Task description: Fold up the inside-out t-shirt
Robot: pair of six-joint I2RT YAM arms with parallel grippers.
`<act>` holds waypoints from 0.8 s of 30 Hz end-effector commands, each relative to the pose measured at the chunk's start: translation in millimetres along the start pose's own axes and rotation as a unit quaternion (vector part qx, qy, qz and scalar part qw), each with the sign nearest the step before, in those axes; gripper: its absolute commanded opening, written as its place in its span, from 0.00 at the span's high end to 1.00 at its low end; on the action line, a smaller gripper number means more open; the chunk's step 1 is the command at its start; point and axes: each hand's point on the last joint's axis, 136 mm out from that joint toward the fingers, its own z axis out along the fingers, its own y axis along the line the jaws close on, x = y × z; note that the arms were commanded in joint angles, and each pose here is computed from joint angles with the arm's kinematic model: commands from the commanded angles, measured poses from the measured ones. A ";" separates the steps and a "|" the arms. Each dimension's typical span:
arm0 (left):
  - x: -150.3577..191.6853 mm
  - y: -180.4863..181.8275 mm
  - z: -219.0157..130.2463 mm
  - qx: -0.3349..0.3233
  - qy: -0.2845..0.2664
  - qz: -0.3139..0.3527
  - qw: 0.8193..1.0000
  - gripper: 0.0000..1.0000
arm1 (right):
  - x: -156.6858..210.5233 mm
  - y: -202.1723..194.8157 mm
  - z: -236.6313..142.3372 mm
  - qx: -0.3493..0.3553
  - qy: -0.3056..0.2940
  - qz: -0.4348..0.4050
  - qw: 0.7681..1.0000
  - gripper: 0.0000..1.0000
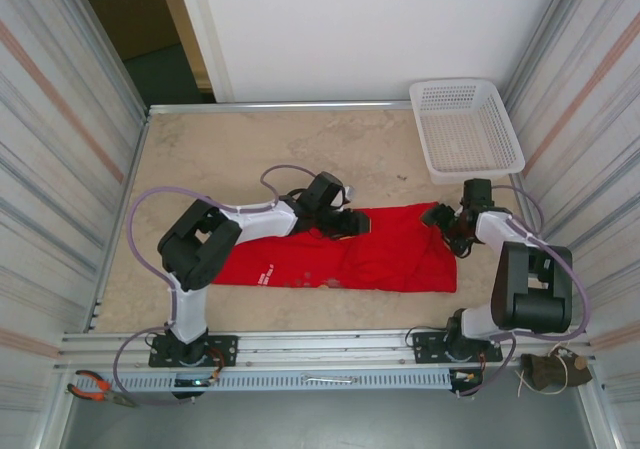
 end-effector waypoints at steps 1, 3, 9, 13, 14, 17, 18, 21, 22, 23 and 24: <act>-3.8 5.5 3.3 -0.010 0.001 0.001 1.000 0.47 | 25.5 15.9 7.1 -0.035 0.031 -0.030 0.998 0.23; -3.4 7.0 4.4 -0.011 0.002 0.000 1.000 0.47 | 35.6 20.0 7.7 -0.036 0.034 -0.041 0.998 0.27; -2.7 8.6 7.4 -0.011 0.003 -0.003 1.000 0.47 | 54.3 20.4 11.6 -0.030 0.035 -0.044 0.998 0.55; -4.8 5.2 6.8 -0.007 0.000 -0.001 1.000 0.47 | 59.5 19.8 17.6 -0.021 0.039 -0.044 0.998 0.82; -6.8 3.6 5.6 -0.006 -0.002 -0.001 1.000 0.47 | 59.6 19.9 19.0 -0.021 0.038 -0.044 0.998 0.93; -16.1 1.1 -5.7 -0.003 -0.013 0.001 1.000 0.47 | 55.6 25.3 13.3 -0.025 0.035 -0.047 0.998 1.00; -21.6 1.7 -13.1 -0.003 -0.021 0.001 1.000 0.47 | 52.3 29.0 7.7 -0.027 0.028 -0.049 0.998 1.00; -34.3 11.2 -38.9 -0.011 -0.043 -0.004 0.999 0.46 | 39.7 38.6 -15.6 -0.037 0.000 -0.054 0.998 1.00; -36.3 15.4 -47.3 -0.014 -0.049 -0.004 0.999 0.46 | 35.2 41.5 -24.0 -0.041 -0.010 -0.055 0.998 1.00; -38.7 21.0 -57.3 -0.019 -0.056 -0.007 0.998 0.46 | 30.2 43.8 -33.9 -0.043 -0.019 -0.057 0.997 1.00; -40.2 25.9 -66.5 -0.024 -0.061 -0.010 0.998 0.46 | 25.7 43.3 -43.2 -0.042 -0.028 -0.057 0.997 1.00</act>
